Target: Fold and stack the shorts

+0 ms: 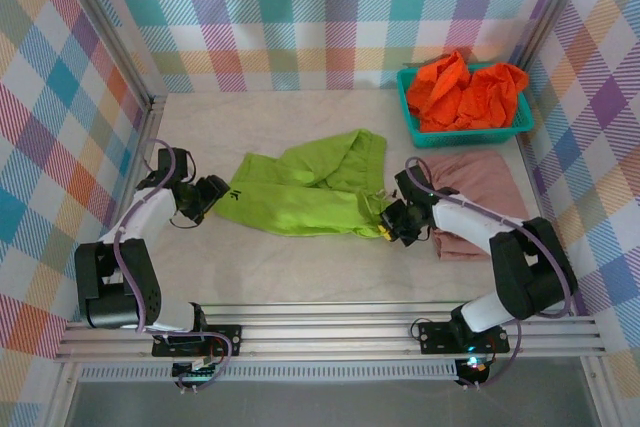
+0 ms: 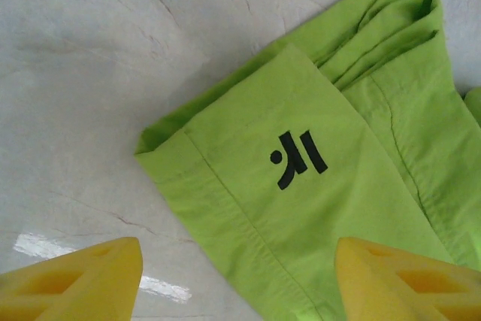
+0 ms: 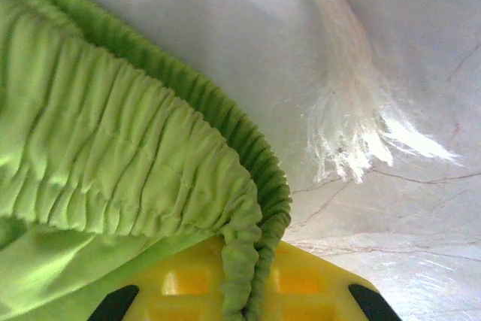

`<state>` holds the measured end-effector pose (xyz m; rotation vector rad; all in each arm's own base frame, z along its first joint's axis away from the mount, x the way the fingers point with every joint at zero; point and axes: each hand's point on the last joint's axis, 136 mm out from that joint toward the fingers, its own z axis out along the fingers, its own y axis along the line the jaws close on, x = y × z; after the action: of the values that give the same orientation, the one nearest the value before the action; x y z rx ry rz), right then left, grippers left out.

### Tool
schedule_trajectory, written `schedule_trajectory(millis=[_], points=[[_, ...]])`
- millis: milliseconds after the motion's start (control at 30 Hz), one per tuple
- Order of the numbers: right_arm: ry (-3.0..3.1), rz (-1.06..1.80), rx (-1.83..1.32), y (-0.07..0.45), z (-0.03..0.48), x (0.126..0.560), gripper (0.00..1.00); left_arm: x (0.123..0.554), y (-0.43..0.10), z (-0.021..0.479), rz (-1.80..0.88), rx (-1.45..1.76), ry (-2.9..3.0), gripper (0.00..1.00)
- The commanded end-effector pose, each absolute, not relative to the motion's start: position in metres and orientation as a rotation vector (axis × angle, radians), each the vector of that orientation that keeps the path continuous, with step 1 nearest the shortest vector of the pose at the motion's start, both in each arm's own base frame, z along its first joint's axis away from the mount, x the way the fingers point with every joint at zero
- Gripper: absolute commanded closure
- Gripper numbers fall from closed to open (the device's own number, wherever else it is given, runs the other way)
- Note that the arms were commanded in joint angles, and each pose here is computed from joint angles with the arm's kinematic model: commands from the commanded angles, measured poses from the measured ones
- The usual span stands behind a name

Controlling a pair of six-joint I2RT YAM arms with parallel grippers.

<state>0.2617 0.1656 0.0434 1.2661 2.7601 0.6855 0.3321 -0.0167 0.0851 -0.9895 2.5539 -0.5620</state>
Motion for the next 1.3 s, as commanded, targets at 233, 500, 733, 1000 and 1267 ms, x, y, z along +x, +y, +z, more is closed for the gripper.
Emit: schedule_trajectory(millis=[233,500,733,1000,1267], points=[[2.754,0.646,1.141,0.156,0.064,0.262,1.00,0.340,-0.017,0.056,-0.531,-1.066,2.617,0.39],[2.752,0.651,1.127,0.156,0.063,0.262,1.00,0.350,-0.010,0.044,-0.441,-1.118,2.636,0.47],[2.761,0.644,1.111,0.156,0.061,0.261,1.00,0.359,-0.011,0.034,-0.411,-1.124,2.684,0.57],[2.767,0.645,1.102,0.156,0.059,0.260,1.00,0.356,-0.014,0.026,-0.388,-1.136,2.716,0.88],[2.745,0.633,0.996,0.154,0.079,0.270,1.00,0.362,0.001,0.086,-0.305,-1.074,2.623,1.00]])
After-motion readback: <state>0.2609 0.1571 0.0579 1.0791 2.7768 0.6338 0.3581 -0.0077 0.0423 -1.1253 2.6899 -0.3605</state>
